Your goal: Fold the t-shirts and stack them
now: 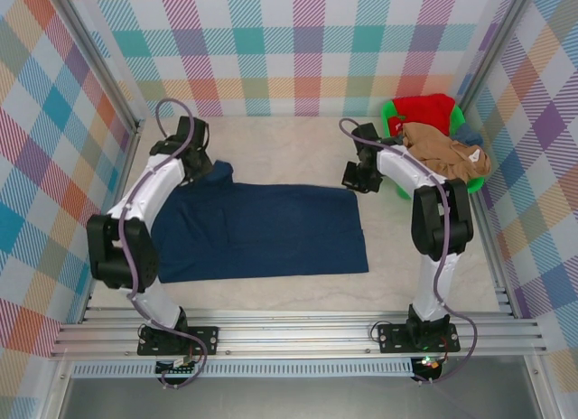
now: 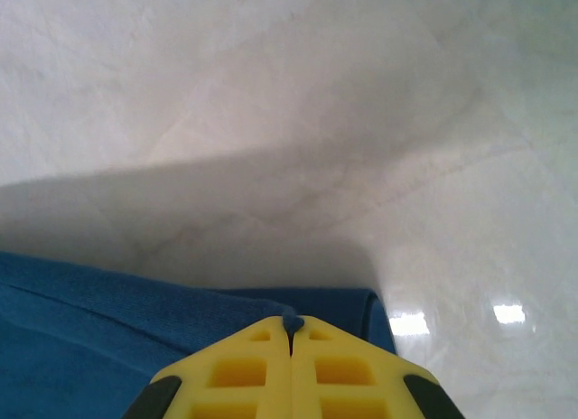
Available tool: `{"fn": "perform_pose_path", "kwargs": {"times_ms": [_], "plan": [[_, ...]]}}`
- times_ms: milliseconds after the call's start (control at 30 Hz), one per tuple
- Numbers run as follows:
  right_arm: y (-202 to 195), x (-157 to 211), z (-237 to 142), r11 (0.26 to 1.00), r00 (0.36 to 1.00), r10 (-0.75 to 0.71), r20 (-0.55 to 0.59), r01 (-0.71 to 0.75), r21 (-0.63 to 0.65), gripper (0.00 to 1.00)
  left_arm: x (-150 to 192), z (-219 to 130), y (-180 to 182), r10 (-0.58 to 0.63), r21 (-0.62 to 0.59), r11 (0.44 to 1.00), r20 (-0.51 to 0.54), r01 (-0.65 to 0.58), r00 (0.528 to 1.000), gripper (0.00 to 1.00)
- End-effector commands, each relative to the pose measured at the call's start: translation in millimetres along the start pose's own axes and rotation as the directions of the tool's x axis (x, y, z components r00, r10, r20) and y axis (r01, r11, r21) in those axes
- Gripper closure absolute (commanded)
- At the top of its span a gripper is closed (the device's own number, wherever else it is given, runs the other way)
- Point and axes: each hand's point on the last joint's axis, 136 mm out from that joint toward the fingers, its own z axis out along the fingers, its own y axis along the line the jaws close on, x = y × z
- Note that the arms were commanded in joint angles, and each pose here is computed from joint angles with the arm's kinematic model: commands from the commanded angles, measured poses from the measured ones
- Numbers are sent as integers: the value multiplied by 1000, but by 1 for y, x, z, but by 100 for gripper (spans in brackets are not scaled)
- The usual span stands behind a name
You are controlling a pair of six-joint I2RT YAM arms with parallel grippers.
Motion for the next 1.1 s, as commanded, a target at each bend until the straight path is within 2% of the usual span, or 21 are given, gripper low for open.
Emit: {"fn": "perform_pose_path", "kwargs": {"times_ms": [0,267,433,700,867,1067], "plan": [[2,15,-17,1000,1000,-6,-14,5,-18,100,7,-28,20,-2,2,1000,17,2,1000,100],[-5,40,-31,1000,999,-18,-40,17,-3,100,43,-67,62,35,-37,999,2,-35,999,100],[-18,51,-35,999,998,-26,-55,29,43,100,63,-82,79,9,-38,999,-7,-10,1000,100],[-39,67,-29,992,995,-56,-79,64,111,100,103,-85,112,-47,-106,993,-39,43,998,100],[-40,77,-21,990,992,-68,-110,80,112,100,139,-78,128,-98,-149,986,-111,81,989,100],[-48,87,-9,987,987,-66,-148,87,138,100,163,-61,141,-110,-188,978,-130,85,985,100]]}}
